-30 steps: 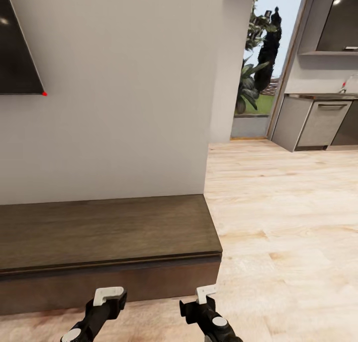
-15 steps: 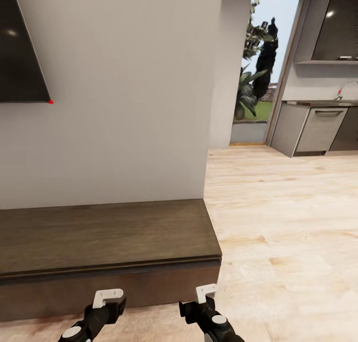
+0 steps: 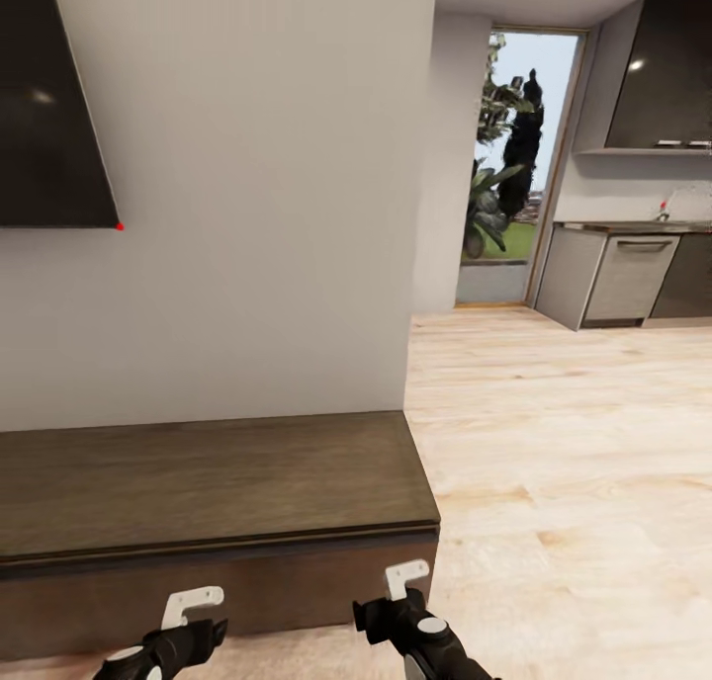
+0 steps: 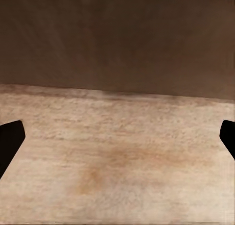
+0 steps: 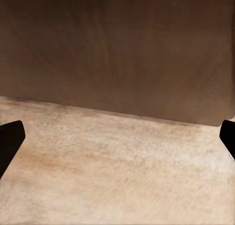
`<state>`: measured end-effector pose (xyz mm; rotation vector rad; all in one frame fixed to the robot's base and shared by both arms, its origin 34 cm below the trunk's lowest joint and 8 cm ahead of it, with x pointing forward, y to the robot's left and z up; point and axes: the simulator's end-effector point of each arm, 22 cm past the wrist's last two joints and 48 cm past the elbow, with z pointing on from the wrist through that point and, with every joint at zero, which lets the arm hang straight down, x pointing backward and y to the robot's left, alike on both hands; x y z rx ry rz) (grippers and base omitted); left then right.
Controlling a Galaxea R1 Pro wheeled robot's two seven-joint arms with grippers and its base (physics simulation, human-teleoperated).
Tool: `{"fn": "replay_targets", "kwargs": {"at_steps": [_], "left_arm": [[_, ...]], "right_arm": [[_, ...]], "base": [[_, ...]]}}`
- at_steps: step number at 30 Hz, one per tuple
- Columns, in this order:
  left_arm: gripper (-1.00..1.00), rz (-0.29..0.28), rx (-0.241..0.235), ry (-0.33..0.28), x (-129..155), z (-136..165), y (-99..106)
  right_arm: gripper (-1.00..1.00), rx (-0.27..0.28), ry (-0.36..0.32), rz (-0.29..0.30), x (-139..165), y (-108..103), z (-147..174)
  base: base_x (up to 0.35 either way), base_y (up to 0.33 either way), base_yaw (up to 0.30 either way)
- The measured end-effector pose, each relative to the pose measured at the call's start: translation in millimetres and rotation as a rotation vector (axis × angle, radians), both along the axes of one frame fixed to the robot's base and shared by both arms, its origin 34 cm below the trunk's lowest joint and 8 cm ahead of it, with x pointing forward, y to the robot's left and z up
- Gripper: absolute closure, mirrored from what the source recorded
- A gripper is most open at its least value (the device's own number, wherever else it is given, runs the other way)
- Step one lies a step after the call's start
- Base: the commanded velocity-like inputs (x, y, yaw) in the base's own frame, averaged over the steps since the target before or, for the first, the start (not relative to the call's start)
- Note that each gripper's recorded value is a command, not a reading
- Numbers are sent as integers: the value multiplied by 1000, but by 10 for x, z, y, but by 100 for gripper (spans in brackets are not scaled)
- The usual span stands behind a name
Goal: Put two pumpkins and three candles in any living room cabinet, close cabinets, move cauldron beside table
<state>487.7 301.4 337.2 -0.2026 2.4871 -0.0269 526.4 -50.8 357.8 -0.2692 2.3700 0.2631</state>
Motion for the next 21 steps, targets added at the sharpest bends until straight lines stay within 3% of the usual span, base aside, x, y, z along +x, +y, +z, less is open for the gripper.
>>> {"fn": "replay_targets", "kwargs": {"at_steps": [5,8,11,21], "left_arm": [[-100,10,-3,20,-66,-33,33],[-100,14,-6,114,-291,-246,53],[-100,14,-7,131,-302,-209,56],[-100,13,-13,153,-282,-13,41]], "right_arm": [[-100,3,-18,-2,32,-2,104],[-100,-3,-7,9,15,36,152],[-100,-21,31,20,-33,18,154],[-100,-35,52,27,-12,-10,338]], "base": [[0,0,0],[-34,0,0],[-136,0,0],[-110,0,0]]}}
